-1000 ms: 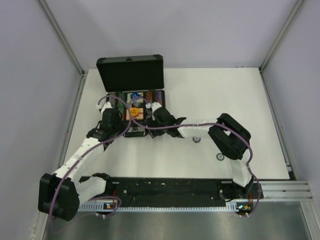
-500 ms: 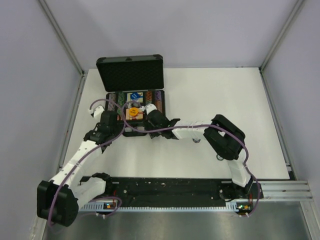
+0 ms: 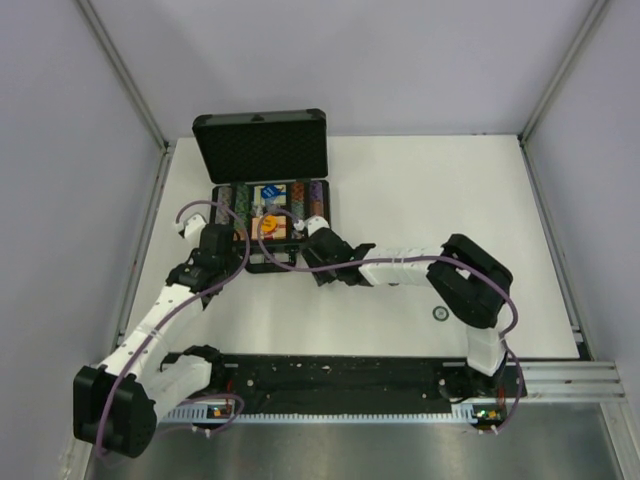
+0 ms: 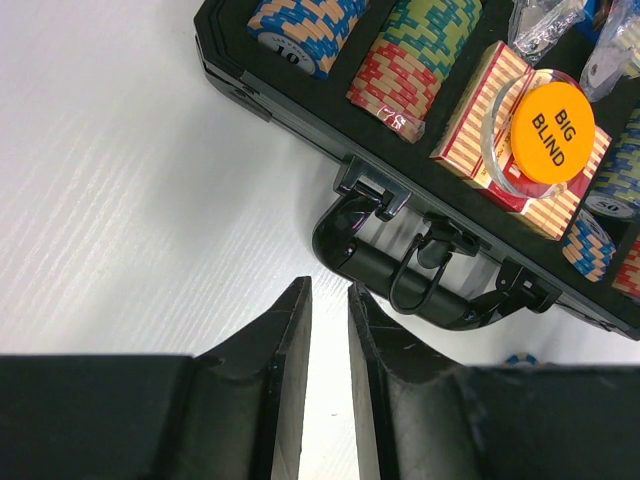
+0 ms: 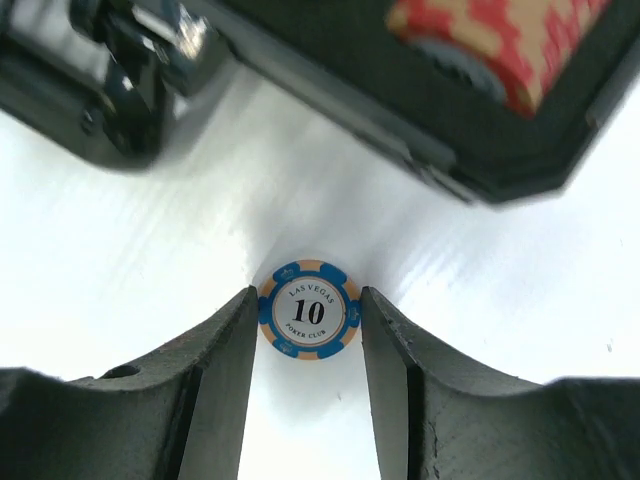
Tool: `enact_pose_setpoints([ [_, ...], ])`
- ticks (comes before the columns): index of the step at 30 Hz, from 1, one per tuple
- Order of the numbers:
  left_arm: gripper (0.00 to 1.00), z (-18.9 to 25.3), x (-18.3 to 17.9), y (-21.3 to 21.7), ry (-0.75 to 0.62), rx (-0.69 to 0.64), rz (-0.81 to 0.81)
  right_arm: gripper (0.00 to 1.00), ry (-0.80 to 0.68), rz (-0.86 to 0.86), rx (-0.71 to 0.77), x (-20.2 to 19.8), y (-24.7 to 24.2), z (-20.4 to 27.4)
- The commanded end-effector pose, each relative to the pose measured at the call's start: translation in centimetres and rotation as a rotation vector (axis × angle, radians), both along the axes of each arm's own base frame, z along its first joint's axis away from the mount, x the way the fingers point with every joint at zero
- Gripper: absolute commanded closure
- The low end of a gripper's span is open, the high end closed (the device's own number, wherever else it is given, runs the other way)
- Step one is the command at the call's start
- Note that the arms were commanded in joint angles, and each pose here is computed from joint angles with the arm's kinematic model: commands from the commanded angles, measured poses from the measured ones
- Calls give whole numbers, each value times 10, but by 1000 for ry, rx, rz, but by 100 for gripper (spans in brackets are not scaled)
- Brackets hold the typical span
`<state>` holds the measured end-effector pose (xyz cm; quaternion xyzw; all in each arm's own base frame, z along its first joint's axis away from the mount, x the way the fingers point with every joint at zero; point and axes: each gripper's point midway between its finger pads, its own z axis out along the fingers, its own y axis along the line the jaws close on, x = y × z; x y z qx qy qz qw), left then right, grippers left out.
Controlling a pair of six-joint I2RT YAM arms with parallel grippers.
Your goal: Pack up texas hold em set
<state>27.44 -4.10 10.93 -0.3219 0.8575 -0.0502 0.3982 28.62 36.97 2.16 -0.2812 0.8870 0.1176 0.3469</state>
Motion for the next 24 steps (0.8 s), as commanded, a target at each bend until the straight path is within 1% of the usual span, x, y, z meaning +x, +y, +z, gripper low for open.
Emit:
enact_pose_setpoints([
  [1,73,8,5,4,-42,-5,26,56,188,-56,-238,-53,-78,-40],
  [6,72,8,9,1,-48,-11,17,56,222,-126,-224,-62,-106,-30],
  [13,71,5,17,-5,-39,-18,-4,55,225,-152,-228,-64,-116,-18],
  [19,69,3,22,-6,-36,-17,-4,45,243,-154,-246,-65,-116,-20],
  [24,68,2,23,-5,-36,-13,2,42,284,-143,-245,-71,-115,-26],
])
